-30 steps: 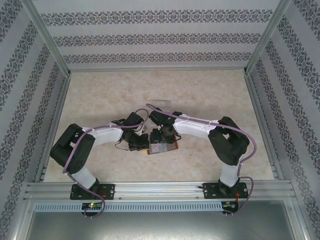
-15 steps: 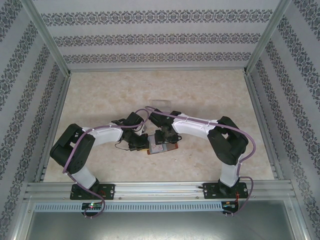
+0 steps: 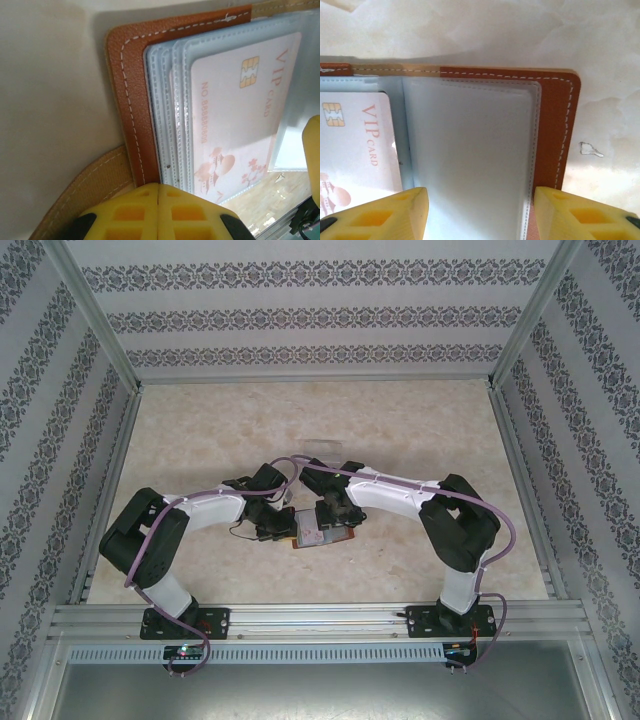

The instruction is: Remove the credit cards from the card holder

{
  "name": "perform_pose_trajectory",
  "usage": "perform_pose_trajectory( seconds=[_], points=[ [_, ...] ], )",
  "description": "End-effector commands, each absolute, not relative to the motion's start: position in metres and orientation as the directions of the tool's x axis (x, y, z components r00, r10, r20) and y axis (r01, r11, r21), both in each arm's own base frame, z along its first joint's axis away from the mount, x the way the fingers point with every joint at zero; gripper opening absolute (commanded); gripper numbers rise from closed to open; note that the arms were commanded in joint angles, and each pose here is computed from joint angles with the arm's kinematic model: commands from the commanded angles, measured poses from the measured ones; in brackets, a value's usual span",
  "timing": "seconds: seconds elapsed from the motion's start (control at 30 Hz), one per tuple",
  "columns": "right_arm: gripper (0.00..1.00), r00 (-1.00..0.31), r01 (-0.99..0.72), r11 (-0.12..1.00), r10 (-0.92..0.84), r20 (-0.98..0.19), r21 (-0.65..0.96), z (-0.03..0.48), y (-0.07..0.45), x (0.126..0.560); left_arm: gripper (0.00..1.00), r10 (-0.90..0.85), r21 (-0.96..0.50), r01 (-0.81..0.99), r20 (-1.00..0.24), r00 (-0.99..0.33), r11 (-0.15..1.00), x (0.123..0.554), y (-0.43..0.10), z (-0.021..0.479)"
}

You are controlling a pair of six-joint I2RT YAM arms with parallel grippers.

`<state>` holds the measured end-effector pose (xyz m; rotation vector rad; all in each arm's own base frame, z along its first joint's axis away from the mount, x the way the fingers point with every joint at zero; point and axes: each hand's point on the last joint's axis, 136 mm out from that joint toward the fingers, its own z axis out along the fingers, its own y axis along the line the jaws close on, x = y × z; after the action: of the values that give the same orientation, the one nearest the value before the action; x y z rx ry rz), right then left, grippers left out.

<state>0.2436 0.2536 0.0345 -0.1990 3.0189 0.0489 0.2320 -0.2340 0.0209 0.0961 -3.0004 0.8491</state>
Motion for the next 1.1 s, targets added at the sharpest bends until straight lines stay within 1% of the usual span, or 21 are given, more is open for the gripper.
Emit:
perform_pose_trajectory(
  seconds=[0.0, 0.47, 0.73, 0.9, 1.07],
  points=[
    [0.59, -0.982, -0.140, 0.990, -0.140, -0.126, -0.009, 0.038, 0.242, 0.244, 0.06, -0.061, -0.497, -0.061, 0.017, -0.998, 0.865, 0.237, -0.225, 0.029],
    [0.57, -0.981, -0.147, 0.989, -0.149, -0.128, -0.018, 0.041, 0.235, 0.243, 0.07, -0.046, -0.516, -0.028, -0.024, -0.999, 0.856, 0.249, -0.233, 0.051],
    [0.51, -0.979, -0.142, 0.987, -0.128, -0.160, 0.080, 0.056, 0.250, 0.246, 0.07, -0.036, -0.555, -0.014, -0.029, -0.999, 0.832, 0.257, -0.244, 0.059],
    [0.43, -0.983, -0.120, 0.976, -0.091, -0.160, 0.183, 0.061, 0.261, 0.248, 0.05, -0.039, -0.574, -0.021, -0.019, -0.999, 0.819, 0.260, -0.252, 0.057],
    [0.30, -0.989, -0.091, 0.940, -0.048, -0.137, 0.328, 0.062, 0.280, 0.247, 0.05, -0.035, -0.577, -0.022, -0.012, -0.999, 0.816, 0.261, -0.257, 0.053]
  ],
)
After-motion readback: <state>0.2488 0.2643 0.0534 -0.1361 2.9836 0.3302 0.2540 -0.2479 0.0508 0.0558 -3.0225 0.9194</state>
